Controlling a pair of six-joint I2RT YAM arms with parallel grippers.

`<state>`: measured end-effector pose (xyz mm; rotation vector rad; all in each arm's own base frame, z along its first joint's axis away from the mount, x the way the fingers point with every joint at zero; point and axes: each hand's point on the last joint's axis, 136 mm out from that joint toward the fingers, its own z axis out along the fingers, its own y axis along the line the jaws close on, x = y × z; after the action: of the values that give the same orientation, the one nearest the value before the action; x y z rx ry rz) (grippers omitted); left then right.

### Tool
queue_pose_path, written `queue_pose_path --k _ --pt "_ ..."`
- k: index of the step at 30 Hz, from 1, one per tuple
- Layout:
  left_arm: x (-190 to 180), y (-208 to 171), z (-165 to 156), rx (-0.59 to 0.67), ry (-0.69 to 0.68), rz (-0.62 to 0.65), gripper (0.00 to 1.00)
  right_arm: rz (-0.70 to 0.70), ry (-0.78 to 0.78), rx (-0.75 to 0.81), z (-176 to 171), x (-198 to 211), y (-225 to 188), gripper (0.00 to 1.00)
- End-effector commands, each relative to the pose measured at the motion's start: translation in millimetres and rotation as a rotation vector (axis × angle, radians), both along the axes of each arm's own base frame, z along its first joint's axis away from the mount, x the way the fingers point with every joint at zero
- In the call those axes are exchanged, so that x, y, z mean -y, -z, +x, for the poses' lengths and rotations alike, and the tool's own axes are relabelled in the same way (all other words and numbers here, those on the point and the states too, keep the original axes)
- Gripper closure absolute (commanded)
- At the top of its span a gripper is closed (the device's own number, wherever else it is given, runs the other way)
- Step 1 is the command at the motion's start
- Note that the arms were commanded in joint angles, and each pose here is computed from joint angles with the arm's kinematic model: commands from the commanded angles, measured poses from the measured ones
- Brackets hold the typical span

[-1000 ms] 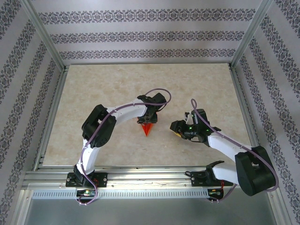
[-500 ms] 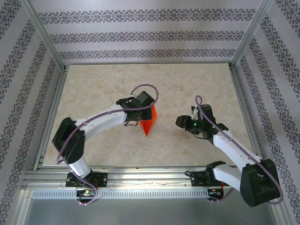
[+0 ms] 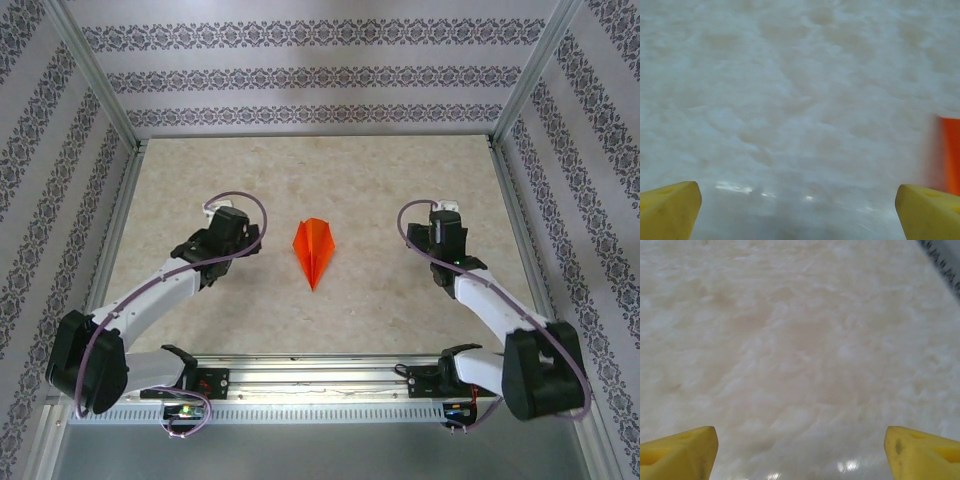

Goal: Fold a paper plane with a square sheet of paper (pick it up from the middle)
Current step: Move a paper plane to the center of the table, then reset both arms

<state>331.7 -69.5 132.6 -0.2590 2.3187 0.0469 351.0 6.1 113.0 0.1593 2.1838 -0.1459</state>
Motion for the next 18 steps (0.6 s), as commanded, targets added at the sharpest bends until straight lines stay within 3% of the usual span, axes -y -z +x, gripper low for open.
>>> queue_pose_path --k 1,2,5,9,16,18 --pt "-26 -1 15 0.065 0.002 0.055 0.00 -0.160 0.040 0.091 28 26 3 0.13" --pt "-31 2 18 0.062 0.003 0.048 0.00 -0.170 0.033 0.050 33 25 6 0.13" --pt "-54 11 21 0.054 -0.039 0.117 0.00 -0.136 -0.073 0.117 54 11 1 0.12" --pt "-67 11 32 0.066 -0.026 0.126 0.00 0.015 -0.179 0.174 69 -5 6 0.13" --pt "-64 12 62 0.221 0.096 0.269 0.00 0.048 -0.234 0.300 46 -8 5 0.11" --pt "-61 20 66 0.265 0.120 0.279 0.00 0.050 -0.190 0.370 39 -2 7 0.04"
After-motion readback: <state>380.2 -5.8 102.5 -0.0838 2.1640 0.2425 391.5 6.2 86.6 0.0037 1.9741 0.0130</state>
